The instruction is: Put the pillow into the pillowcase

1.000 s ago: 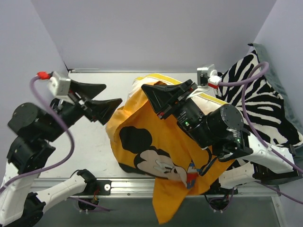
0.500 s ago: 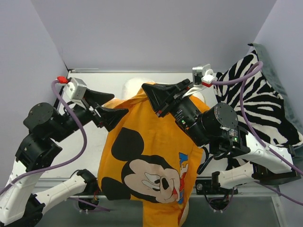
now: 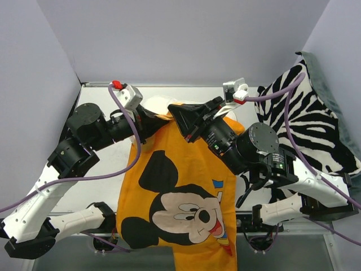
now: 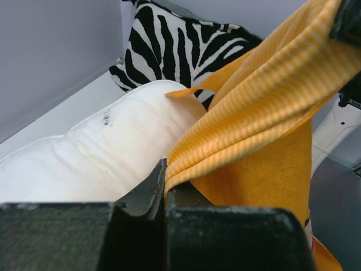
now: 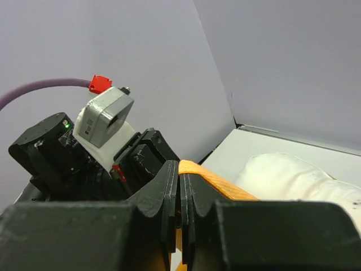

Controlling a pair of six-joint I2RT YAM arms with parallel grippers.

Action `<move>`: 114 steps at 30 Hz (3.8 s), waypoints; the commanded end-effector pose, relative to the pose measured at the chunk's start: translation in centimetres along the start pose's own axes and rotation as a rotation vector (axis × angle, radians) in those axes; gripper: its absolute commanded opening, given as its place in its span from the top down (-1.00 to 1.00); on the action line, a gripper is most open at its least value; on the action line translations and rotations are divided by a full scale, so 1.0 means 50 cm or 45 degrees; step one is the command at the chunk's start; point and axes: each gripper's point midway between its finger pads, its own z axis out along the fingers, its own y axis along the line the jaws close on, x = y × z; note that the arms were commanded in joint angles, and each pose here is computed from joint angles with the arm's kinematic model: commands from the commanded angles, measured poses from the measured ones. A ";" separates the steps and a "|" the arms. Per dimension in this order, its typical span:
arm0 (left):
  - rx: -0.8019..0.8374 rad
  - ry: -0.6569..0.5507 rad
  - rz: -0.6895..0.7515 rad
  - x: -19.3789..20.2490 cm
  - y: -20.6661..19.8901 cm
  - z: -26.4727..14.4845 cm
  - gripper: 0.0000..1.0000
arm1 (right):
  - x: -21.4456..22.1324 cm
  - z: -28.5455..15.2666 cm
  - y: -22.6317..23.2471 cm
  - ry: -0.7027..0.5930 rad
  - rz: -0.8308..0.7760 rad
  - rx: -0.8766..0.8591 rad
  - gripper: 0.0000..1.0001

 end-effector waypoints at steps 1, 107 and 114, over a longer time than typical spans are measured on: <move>-0.055 -0.313 0.044 -0.136 -0.006 -0.040 1.00 | -0.141 -0.031 0.005 -0.217 0.168 -0.051 0.99; -0.543 -0.933 0.094 -0.508 0.151 -0.084 1.00 | -0.319 -0.031 -0.352 -0.162 -0.606 0.288 1.00; -0.605 -0.960 -0.029 -0.482 0.184 -0.089 1.00 | -0.240 -0.011 -0.431 -0.036 -0.628 0.402 1.00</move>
